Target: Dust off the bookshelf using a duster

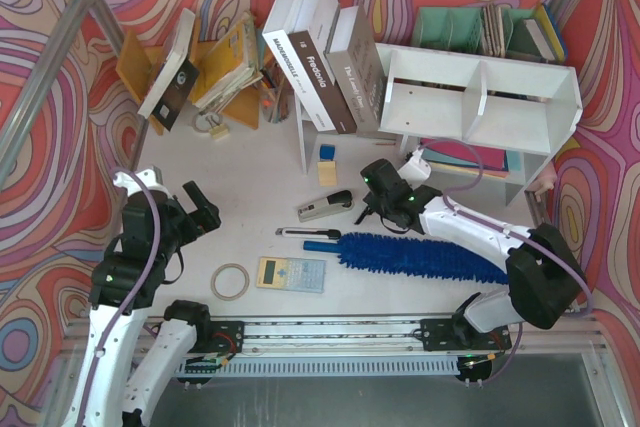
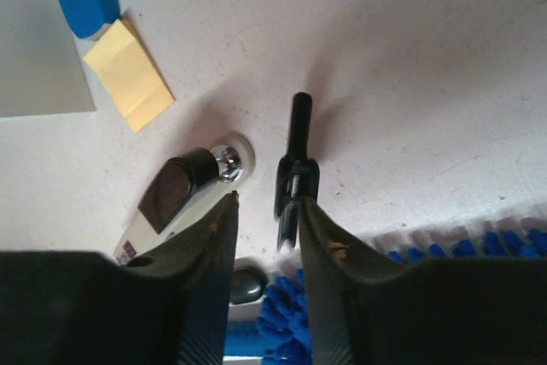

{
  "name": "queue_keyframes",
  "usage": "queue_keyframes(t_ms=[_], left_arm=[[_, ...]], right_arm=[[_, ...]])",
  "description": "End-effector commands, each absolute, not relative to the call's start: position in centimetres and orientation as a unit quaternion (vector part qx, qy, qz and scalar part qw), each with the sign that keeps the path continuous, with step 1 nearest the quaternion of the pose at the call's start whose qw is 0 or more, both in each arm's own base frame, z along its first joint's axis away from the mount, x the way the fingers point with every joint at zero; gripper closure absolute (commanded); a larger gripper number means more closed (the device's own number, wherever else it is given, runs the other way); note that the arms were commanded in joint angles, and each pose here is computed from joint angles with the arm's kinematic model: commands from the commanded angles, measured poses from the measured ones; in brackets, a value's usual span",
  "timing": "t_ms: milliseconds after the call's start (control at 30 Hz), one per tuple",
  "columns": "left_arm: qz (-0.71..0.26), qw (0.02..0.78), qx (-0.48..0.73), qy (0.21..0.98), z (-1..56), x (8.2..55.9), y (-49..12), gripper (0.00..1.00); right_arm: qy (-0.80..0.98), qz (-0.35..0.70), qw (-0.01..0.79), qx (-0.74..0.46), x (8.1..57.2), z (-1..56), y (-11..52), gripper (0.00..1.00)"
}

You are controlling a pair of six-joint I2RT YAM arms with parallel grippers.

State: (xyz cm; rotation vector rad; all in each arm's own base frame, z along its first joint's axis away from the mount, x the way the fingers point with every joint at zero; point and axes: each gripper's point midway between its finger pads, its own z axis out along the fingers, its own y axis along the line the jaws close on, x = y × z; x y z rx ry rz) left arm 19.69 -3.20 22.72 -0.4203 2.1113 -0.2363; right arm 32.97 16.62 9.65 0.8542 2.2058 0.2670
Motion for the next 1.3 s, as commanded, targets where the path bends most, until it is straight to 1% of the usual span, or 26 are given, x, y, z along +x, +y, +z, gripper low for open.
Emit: queue_keyframes(t_ms=[0, 100, 167, 300, 400, 567, 633, 700, 800, 900, 1033, 1133, 1267], left_arm=[[-0.094, 0.473, -0.168, 0.86, 22.6, 19.8, -3.1, 0.01], [-0.094, 0.472, -0.169, 0.86, 22.5, 19.8, -3.1, 0.01], [-0.094, 0.472, -0.169, 0.86, 22.6, 19.9, -3.1, 0.01], [-0.093, 0.472, -0.169, 0.86, 22.6, 19.9, -3.0, 0.01], [-0.093, 0.473, -0.169, 0.859, 22.6, 19.8, -3.0, 0.01], [-0.094, 0.472, -0.169, 0.86, 22.5, 19.9, -3.1, 0.02], [-0.094, 0.472, -0.169, 0.86, 22.6, 19.9, -3.1, 0.01], [-0.095, 0.471, -0.168, 0.86, 22.5, 19.9, -3.1, 0.01], [-0.096, 0.472, -0.168, 0.86, 22.6, 19.9, -3.2, 0.01], [-0.098, 0.475, -0.167, 0.859, 22.7, 19.8, -3.2, 0.02], [-0.1, 0.474, -0.166, 0.859, 22.7, 19.8, -3.2, 0.02], [-0.1, 0.474, -0.166, 0.859, 22.7, 19.7, -3.3, 0.01], [-0.102, 0.473, -0.164, 0.859, 22.7, 19.8, -3.4, 0.02]], right_arm=[[0.845, 0.086, 0.38, 0.366, 32.8, 10.2, 15.3, 0.52], [0.844, 0.083, 0.375, 0.374, 31.9, 10.6, 14.8, 0.36], [0.843, 0.079, 0.372, 0.38, 31.3, 10.9, 14.3, 0.31], [0.843, 0.081, 0.359, 0.393, 29.8, 11.3, 13.7, 0.26], [0.843, 0.079, 0.333, 0.415, 28.2, 11.0, 13.2, 0.21], [0.839, 0.036, 0.288, 0.461, 24.9, 10.4, 12.3, 0.13], [0.833, 0.018, 0.283, 0.475, 23.7, 10.6, 12.2, 0.08], [0.825, -0.002, 0.28, 0.492, 22.5, 10.7, 11.9, 0.02], [0.812, -0.034, 0.259, 0.522, 20.6, 9.8, 10.9, 0.01], [0.799, -0.043, 0.244, 0.548, 19.5, 8.7, 10.3, 0.01], [0.787, -0.038, 0.221, 0.575, 18.6, 7.0, 10.5, 0.02], [0.778, -0.03, 0.199, 0.595, 17.8, 5.7, 10.9, 0.04], [0.771, -0.022, 0.202, 0.604, 18.1, 5.0, 11.0, 0.05]])
